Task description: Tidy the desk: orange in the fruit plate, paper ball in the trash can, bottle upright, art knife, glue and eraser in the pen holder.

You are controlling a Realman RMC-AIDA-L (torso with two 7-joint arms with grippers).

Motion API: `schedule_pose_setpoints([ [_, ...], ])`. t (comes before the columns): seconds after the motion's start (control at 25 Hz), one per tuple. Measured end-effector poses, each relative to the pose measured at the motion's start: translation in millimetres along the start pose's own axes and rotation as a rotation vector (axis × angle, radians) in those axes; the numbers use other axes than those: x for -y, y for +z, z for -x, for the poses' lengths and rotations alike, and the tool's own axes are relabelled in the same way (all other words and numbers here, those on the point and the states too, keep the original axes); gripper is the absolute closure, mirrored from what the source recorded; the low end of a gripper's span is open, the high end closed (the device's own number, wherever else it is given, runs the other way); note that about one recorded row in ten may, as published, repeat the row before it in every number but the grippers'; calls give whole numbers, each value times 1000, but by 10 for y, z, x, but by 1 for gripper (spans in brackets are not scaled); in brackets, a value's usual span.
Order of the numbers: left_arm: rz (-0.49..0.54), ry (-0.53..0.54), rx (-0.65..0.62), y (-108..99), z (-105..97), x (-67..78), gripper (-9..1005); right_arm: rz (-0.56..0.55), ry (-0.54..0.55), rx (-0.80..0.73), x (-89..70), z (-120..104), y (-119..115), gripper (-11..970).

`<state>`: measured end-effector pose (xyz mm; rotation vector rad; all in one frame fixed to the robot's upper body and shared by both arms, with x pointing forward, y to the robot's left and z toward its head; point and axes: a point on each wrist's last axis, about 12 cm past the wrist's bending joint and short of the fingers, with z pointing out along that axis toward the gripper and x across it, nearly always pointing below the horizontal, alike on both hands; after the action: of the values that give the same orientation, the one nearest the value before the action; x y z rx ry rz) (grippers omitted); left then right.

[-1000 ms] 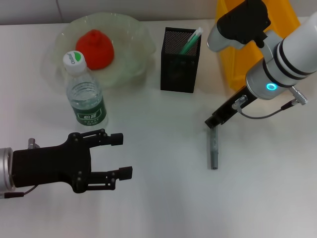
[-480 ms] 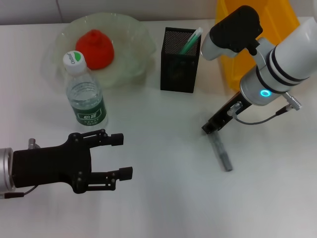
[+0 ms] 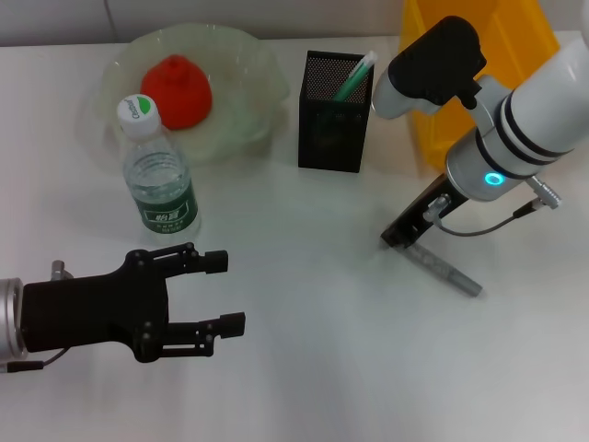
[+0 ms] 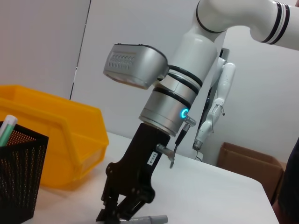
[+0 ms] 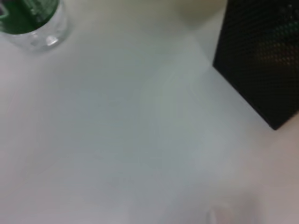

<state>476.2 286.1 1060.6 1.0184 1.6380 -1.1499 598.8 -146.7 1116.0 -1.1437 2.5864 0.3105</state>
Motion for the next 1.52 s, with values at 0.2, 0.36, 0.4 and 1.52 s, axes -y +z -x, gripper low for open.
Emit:
schedule_pose_setpoints([
  [0.2, -5, -3, 7, -7, -2, 15, 169, 67, -36, 126, -63, 55, -358, 827],
  [0.36, -5, -5, 10, -15, -7, 24, 169, 173, 0, 334, 30, 39, -662, 824],
  [0.4, -1, -7, 10, -20, -16, 27, 169, 234, 16, 448, 84, 20, -766, 824],
  [1.52, 45, 3, 44, -99, -9, 20, 169, -29, 67, 1283, 350, -469, 179, 656],
])
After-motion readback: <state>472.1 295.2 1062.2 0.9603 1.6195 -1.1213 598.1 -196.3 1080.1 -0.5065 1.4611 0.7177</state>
